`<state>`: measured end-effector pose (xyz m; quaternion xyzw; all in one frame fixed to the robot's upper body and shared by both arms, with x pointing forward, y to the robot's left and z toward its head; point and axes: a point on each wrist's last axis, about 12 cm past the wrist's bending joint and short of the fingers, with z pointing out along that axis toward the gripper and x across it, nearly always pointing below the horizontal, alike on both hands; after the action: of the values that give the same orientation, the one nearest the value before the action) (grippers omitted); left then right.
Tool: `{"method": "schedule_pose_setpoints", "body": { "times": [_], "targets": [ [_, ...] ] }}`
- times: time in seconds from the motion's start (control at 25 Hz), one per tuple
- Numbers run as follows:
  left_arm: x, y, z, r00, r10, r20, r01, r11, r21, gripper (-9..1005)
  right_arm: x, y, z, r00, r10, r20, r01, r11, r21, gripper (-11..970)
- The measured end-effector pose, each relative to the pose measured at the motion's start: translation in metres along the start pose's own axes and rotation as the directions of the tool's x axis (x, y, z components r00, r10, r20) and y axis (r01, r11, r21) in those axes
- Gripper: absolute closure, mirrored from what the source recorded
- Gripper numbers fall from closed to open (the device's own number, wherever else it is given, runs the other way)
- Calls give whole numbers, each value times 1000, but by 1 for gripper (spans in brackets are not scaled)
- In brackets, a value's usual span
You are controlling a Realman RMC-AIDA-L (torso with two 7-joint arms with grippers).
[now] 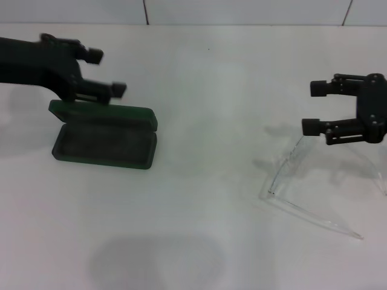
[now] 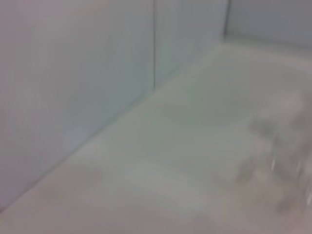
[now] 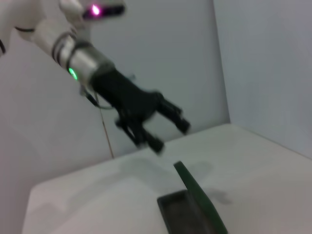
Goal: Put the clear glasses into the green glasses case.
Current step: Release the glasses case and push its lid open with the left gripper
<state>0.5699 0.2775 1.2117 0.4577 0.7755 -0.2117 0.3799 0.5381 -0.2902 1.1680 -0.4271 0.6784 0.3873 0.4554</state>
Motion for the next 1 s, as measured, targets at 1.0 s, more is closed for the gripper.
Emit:
{"method": "schedule_pose_setpoints", "body": {
  "times": [1.0],
  "targets": [
    [-11,5,73,873,252,-417,-278,960,-3,171,9,5,-12,995,81,62,-80,997,-15,86]
  ]
}}
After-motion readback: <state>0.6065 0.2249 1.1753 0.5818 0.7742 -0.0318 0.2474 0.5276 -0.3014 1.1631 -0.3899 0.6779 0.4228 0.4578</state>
